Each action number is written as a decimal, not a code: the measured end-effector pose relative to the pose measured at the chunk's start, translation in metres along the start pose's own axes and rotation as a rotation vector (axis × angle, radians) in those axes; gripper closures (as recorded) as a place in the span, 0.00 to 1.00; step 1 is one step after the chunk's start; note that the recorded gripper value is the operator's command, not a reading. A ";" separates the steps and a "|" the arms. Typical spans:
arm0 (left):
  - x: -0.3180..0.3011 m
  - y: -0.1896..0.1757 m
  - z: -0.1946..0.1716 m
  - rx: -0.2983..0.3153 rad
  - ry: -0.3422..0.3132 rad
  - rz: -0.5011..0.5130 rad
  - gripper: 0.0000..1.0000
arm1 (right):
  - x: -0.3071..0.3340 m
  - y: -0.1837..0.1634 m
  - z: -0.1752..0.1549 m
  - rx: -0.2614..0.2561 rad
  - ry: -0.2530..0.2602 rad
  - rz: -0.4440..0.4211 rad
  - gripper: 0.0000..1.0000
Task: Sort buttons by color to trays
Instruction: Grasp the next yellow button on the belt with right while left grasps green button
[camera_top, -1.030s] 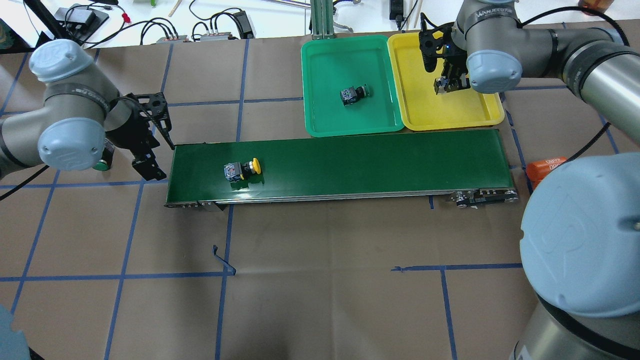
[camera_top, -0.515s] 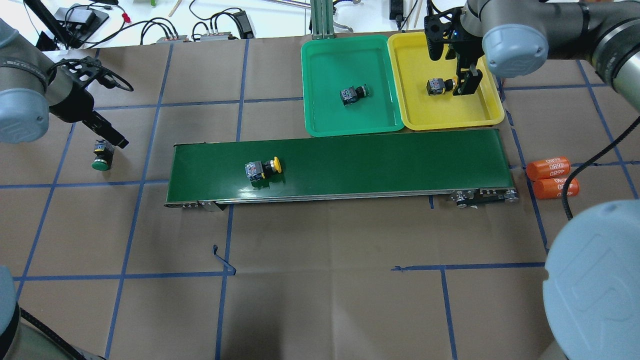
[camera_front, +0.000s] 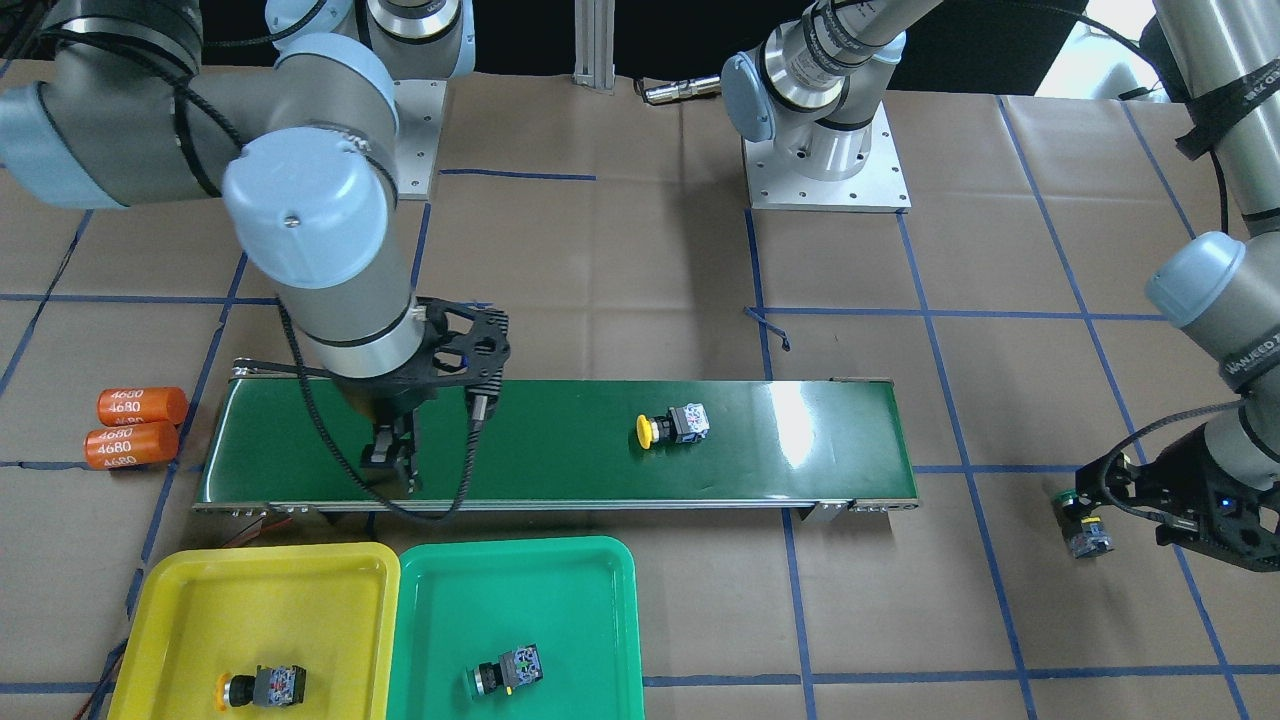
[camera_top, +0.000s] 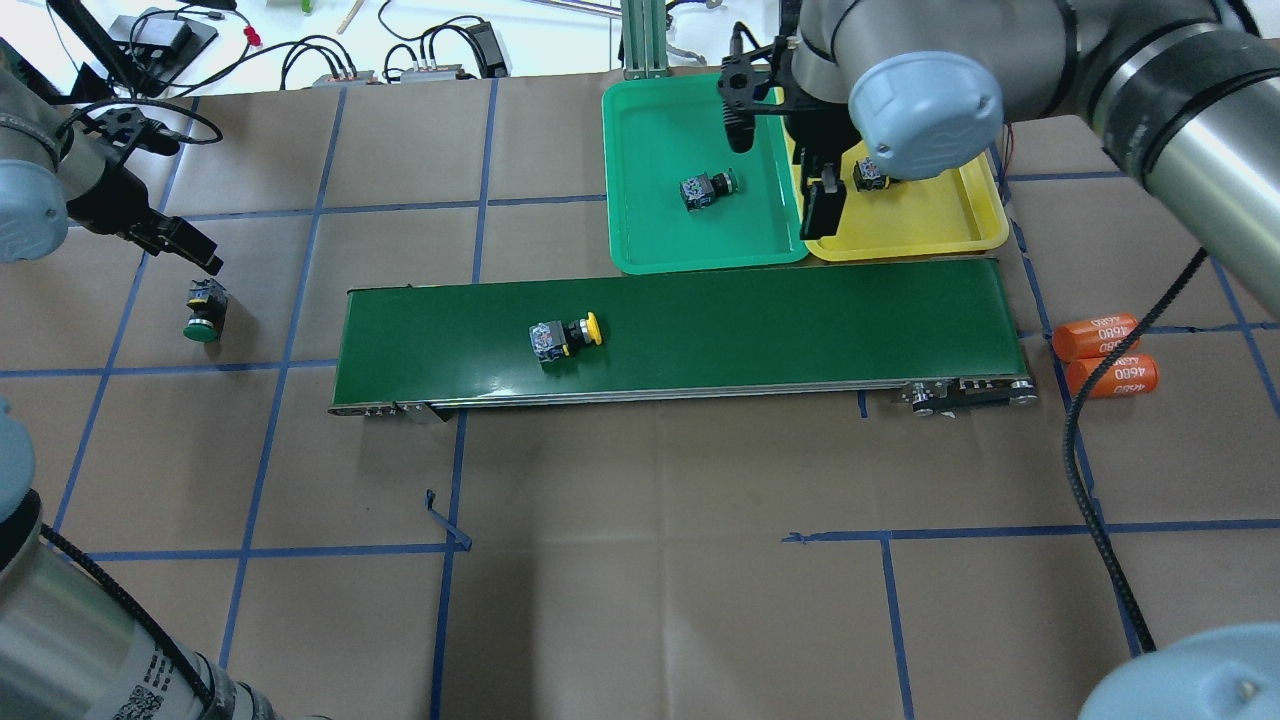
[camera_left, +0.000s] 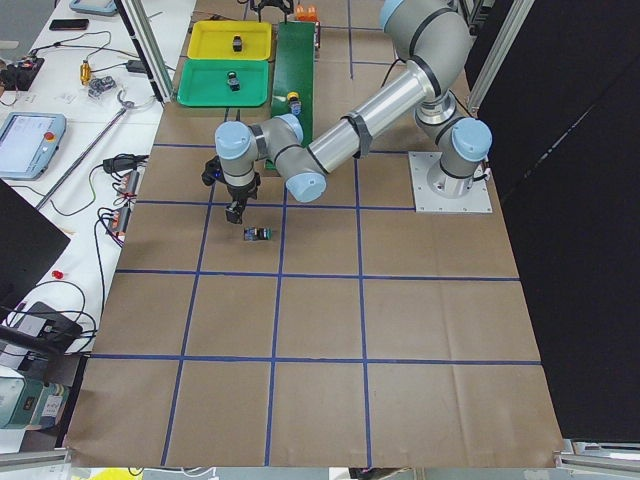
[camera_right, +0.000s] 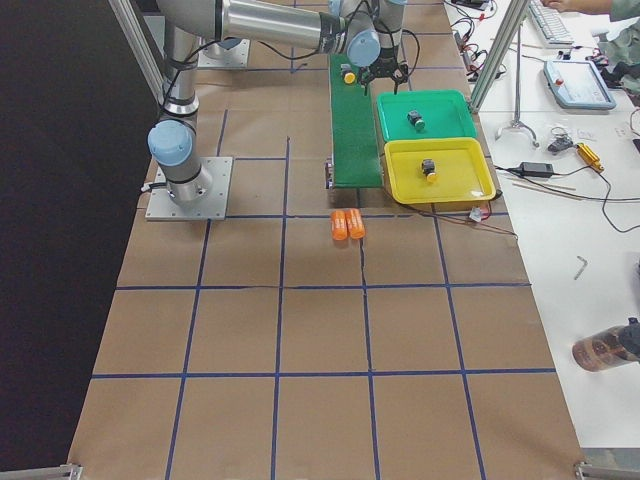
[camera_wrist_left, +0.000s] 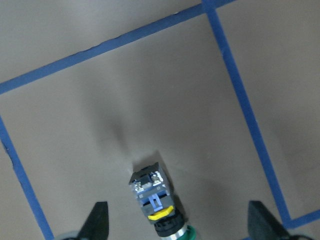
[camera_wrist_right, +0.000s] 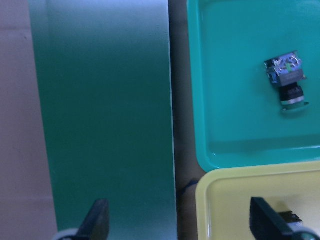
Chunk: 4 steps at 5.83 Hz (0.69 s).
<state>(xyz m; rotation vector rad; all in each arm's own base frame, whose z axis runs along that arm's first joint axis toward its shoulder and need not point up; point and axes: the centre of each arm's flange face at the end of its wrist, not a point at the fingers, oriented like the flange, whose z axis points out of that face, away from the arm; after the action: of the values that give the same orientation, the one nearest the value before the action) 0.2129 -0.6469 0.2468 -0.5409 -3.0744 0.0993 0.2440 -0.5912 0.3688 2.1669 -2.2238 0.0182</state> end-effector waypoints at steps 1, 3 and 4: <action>-0.010 0.005 0.021 -0.007 0.007 -0.018 0.04 | -0.019 -0.026 0.009 0.000 -0.026 0.004 0.00; -0.014 0.009 0.054 -0.018 0.020 -0.026 0.39 | -0.052 -0.081 0.038 -0.006 -0.067 0.022 0.00; -0.015 0.010 0.065 -0.024 0.027 -0.022 0.95 | -0.063 -0.112 0.058 -0.008 -0.069 0.008 0.00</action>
<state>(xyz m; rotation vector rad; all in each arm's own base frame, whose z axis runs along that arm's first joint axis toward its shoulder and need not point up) 0.2285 -0.6466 0.1816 -0.5050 -3.0579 0.0546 0.3561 -0.5329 0.3069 2.1871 -2.2644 -0.0653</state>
